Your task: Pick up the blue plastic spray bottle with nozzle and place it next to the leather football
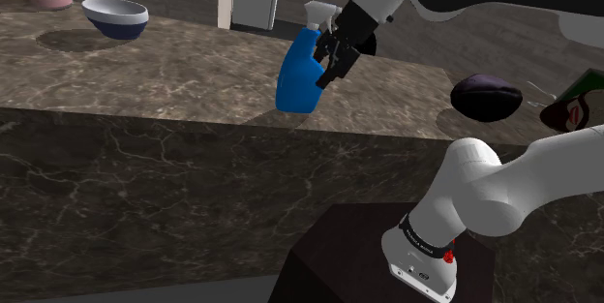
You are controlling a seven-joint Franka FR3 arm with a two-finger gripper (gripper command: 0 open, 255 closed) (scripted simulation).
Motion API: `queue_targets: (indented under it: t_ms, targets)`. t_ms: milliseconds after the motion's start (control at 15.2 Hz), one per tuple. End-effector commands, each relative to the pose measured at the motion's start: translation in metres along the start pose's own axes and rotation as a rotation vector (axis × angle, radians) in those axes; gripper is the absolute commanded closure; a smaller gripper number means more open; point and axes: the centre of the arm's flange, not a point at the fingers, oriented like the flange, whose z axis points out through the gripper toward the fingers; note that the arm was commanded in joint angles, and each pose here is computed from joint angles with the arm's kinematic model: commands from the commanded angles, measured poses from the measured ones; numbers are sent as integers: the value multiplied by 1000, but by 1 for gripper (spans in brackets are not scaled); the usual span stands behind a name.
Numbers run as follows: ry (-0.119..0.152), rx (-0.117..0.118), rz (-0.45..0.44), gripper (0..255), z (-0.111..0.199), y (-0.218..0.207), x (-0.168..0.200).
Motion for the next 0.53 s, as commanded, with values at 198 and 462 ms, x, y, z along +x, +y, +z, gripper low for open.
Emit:
queue_targets:
  t_ms: [198, 462]
  targets:
    - [0, 0, 0, 0, 1, 0, 0]
    - [0, 0, 0, 255, 1, 0, 0]
